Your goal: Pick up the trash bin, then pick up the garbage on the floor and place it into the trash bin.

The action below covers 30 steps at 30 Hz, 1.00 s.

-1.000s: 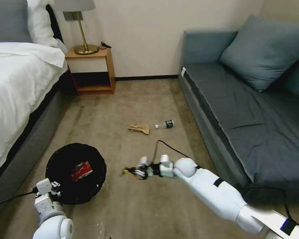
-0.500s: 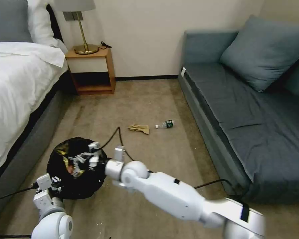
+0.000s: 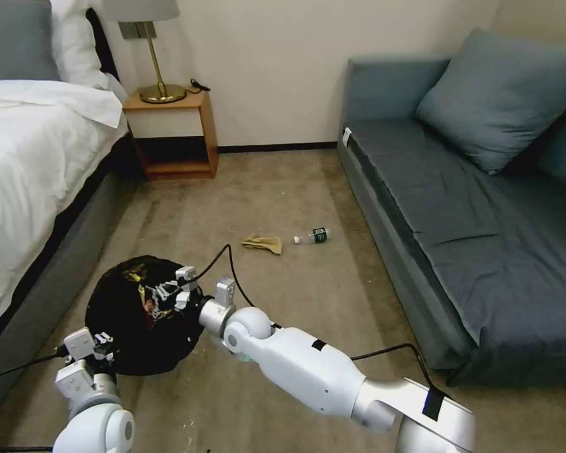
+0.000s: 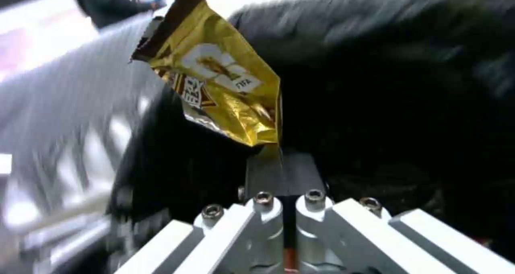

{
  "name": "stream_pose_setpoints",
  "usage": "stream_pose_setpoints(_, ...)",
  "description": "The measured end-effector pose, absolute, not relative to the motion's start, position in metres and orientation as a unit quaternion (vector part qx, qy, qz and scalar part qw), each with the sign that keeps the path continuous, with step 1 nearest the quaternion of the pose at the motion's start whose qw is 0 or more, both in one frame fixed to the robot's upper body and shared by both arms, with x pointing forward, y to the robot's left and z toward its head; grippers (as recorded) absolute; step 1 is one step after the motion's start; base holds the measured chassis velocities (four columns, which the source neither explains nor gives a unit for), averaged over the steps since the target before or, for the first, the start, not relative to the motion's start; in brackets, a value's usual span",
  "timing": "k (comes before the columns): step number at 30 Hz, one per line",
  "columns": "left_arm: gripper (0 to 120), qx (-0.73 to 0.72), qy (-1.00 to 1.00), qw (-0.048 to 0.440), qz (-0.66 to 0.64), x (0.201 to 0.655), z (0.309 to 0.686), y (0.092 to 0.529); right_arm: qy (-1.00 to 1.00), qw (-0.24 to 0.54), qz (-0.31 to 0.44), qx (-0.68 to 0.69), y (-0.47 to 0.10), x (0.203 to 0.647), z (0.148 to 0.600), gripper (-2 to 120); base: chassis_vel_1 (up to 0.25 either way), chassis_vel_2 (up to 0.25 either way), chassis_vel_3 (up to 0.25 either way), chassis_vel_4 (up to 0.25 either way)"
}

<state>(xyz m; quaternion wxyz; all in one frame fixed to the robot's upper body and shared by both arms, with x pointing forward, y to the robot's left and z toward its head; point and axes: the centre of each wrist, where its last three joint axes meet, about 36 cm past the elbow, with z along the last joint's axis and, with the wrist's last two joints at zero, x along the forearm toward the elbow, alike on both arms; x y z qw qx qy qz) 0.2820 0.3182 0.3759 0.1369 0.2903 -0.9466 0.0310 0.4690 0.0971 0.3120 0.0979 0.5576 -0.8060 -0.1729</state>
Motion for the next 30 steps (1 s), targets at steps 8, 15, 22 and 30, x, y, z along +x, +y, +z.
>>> stream_pose_setpoints(8, 1, 0.289, -0.947, 0.138, 0.036, 0.28, 0.375, 0.317, -0.801, 0.075, -0.174, 0.568, 0.108, 0.442, 0.315, 23, 0.0, 0.0, 0.0, 0.0)
stream_pose_setpoints(15, 1, 0.297, -0.944, 0.138, 0.035, 0.276, 0.373, 0.323, -0.8, 0.07, -0.163, 0.573, 0.11, 0.432, 0.313, 45, 0.0, 0.0, 0.0, 0.0)
stream_pose_setpoints(22, 1, 0.304, -0.941, 0.141, 0.037, 0.27, 0.371, 0.324, -0.808, 0.07, -0.098, 0.577, 0.106, 0.433, 0.304, 71, 0.0, 0.0, 0.0, 0.0)
stream_pose_setpoints(30, 1, 0.313, -0.938, 0.142, 0.041, 0.269, 0.37, 0.324, -0.818, 0.063, -0.064, 0.568, 0.091, 0.431, 0.305, 98, 0.0, 0.0, 0.0, 0.0)
